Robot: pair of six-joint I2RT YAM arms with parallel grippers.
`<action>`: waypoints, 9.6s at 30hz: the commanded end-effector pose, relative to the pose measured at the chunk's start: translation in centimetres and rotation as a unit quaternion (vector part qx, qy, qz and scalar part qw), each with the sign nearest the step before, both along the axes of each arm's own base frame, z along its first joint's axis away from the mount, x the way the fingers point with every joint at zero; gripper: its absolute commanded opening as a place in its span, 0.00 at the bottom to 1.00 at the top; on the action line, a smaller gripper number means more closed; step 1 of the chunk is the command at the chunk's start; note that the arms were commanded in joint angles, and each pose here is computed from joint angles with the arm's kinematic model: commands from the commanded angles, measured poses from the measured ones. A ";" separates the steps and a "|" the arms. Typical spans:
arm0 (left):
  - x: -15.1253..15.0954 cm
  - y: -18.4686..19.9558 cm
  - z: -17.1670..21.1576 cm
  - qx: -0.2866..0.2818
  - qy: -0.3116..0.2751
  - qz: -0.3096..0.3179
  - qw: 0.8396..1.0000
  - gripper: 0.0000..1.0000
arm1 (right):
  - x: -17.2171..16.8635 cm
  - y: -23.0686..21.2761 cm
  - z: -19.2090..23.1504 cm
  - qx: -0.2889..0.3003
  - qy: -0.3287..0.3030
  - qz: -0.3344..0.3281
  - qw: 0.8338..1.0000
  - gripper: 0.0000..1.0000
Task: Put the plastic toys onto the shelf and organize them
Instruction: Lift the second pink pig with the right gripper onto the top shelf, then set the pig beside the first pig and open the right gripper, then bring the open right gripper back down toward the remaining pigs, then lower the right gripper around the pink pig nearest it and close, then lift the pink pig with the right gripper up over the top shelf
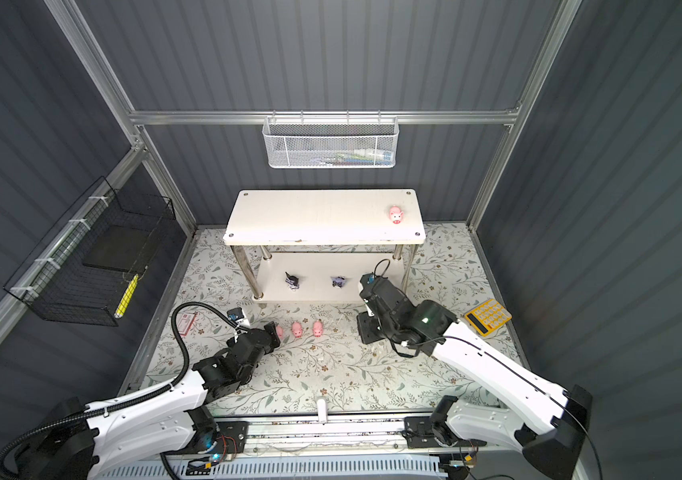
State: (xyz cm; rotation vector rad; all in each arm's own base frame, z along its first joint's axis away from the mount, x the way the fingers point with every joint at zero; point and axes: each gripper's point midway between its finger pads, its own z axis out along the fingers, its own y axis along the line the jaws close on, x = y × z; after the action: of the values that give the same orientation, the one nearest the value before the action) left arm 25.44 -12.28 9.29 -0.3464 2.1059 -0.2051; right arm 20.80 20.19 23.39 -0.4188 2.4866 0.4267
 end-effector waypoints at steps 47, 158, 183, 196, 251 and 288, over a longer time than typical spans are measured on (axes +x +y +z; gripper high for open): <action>0.4 -0.2 -1.9 0.000 0.019 -0.004 1.000 0.87 | 21.5 -1.5 15.0 -0.054 -0.181 -0.095 0.977 0.32; 0.0 2.9 0.0 0.017 -0.006 0.045 0.999 0.87 | 6.2 14.3 -16.9 -0.048 0.022 0.075 0.996 0.70; -0.5 3.5 -0.3 0.013 -0.005 0.054 0.998 0.87 | 7.5 14.5 -20.7 -0.081 0.069 0.079 0.991 0.60; -0.4 3.5 -0.3 0.012 -0.006 0.053 0.998 0.87 | 7.5 14.2 -21.5 -0.097 0.079 0.077 0.989 0.45; 0.4 1.8 -1.1 0.005 0.004 0.031 1.000 0.87 | 13.2 4.0 18.6 0.011 -0.174 0.038 0.984 0.30; 0.6 1.8 -2.1 0.009 0.014 0.033 0.999 0.87 | 22.5 6.9 13.1 0.012 -0.123 0.018 0.992 0.33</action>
State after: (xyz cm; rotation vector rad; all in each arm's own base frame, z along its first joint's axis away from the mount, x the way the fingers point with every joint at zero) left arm 25.76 -10.50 7.07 -0.4059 2.1256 -0.1462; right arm 43.02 27.26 37.46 -0.4780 2.2048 0.4048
